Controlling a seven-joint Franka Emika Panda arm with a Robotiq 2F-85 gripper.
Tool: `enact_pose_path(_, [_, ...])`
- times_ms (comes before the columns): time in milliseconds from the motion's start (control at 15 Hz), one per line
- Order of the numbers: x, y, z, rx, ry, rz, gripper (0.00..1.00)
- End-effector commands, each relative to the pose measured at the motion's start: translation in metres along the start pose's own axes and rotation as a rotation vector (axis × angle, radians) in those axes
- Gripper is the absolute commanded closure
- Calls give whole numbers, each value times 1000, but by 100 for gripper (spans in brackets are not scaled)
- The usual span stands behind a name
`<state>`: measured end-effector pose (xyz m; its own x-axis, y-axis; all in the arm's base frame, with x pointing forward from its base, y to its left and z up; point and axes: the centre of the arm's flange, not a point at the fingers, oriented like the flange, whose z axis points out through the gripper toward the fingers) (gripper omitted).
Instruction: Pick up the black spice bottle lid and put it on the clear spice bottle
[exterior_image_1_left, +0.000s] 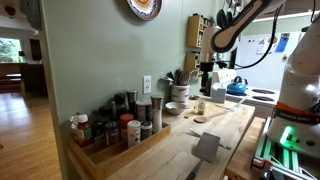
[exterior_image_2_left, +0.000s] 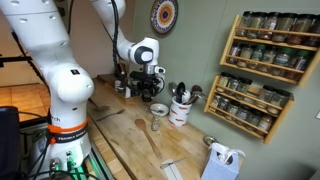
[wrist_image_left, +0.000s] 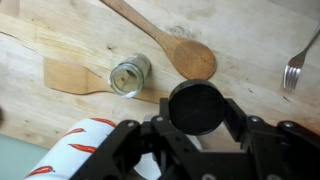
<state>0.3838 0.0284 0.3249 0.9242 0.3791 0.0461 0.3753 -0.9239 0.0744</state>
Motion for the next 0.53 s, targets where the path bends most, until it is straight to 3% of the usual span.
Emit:
enact_pose_path(0, [-3,16,18,-15,-6,35,69])
enact_pose_path(467, [-4,35,50,-40,-1,86,69])
